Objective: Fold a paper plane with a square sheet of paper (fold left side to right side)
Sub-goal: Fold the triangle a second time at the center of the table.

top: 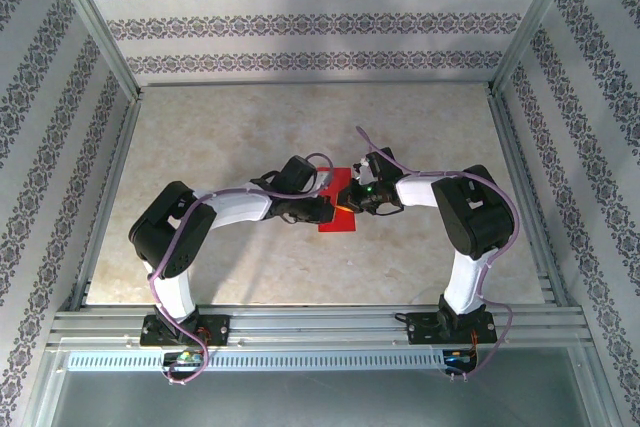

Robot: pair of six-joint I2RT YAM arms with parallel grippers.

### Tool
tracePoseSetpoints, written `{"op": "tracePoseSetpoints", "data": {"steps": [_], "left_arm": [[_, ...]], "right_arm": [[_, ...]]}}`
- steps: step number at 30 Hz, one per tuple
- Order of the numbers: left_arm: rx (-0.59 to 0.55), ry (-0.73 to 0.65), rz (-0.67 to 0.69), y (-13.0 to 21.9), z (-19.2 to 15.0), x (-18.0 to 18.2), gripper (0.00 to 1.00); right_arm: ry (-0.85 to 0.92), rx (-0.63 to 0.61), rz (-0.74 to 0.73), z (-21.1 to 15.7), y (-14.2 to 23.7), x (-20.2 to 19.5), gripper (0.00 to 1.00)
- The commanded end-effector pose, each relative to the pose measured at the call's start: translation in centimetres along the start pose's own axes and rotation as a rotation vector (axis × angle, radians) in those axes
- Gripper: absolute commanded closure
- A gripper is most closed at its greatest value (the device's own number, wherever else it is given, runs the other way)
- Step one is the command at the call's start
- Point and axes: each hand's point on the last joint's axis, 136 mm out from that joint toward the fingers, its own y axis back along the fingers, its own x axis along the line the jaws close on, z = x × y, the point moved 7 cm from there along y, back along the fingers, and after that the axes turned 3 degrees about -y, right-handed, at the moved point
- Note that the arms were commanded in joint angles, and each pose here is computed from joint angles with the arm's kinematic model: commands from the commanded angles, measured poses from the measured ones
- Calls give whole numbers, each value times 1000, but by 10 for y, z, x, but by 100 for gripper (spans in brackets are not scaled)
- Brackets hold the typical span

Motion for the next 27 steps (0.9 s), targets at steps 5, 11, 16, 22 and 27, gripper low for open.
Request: {"op": "tracePoseSetpoints", "data": {"steps": [5, 11, 16, 22, 27], "left_arm": [[26, -19, 1, -8, 8, 5, 100], [35, -13, -5, -15, 10, 11, 100], [60, -10, -5, -22, 6, 16, 100], [88, -2, 18, -27, -3, 25, 100], [108, 5, 25, -26, -12, 30, 100]], "right_arm": [[-65, 40, -109, -14, -9, -31, 100], [-65, 43, -109, -14, -10, -31, 100], [-67, 45, -115, -15, -11, -31, 100], [-63, 47, -130, -15, -10, -31, 100], [-66, 53, -153, -14, -10, -35, 100]]}}
